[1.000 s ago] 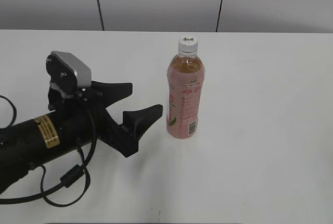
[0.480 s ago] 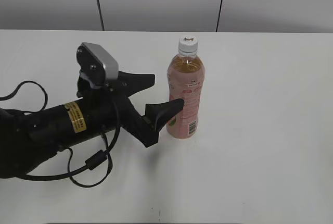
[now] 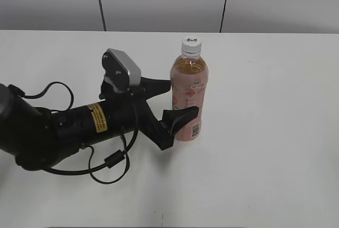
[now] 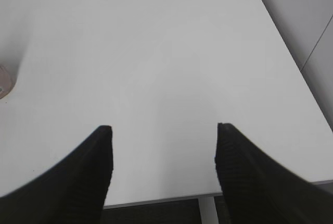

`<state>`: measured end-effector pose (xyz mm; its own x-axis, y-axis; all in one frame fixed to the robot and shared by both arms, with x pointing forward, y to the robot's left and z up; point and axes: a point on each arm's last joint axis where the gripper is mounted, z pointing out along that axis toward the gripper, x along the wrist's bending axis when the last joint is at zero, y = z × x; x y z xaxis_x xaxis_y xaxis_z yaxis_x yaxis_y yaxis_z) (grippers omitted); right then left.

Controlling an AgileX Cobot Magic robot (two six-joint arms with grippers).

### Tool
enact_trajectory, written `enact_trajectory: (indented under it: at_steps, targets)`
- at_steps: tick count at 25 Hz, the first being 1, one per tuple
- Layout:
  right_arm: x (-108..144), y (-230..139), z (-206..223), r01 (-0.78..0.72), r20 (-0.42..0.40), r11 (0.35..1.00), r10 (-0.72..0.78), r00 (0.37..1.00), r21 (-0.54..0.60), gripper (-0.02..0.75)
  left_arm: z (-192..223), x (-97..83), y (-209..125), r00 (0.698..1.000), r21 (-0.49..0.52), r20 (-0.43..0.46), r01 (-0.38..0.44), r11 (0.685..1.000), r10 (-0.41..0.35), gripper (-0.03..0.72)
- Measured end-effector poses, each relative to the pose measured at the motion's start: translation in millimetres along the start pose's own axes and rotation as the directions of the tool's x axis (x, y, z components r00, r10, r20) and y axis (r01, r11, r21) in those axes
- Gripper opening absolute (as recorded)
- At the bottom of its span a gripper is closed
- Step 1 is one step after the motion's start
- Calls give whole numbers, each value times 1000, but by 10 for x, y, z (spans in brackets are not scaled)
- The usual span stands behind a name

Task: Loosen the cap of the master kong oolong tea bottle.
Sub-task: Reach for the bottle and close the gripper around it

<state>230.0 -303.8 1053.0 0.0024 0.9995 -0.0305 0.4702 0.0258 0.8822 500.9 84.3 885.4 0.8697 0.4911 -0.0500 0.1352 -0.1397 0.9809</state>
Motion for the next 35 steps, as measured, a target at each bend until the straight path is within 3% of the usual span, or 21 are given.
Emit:
enact_trajectory:
  at_steps: [9, 19, 21, 24, 35]
  targets:
    - [0, 0, 0, 0, 0, 1000, 0, 1000, 0, 472, 253, 141, 45, 1000, -42, -6, -24, 999, 24, 575]
    - [0, 0, 0, 0, 0, 1000, 0, 1000, 0, 472, 376, 202, -26, 1000, -41, -4, 6, 999, -6, 569]
    - [0, 0, 0, 0, 0, 1000, 0, 1000, 0, 472, 382, 205, -18, 1000, -44, -3, 4, 999, -5, 533]
    - [0, 0, 0, 0, 0, 1000, 0, 1000, 0, 472, 386, 193, -15, 1000, -45, 5, 2, 999, -1, 398]
    - [0, 0, 0, 0, 0, 1000, 0, 1000, 0, 472, 324, 173, 176, 997, 53, 10, -79, 995, 78, 400]
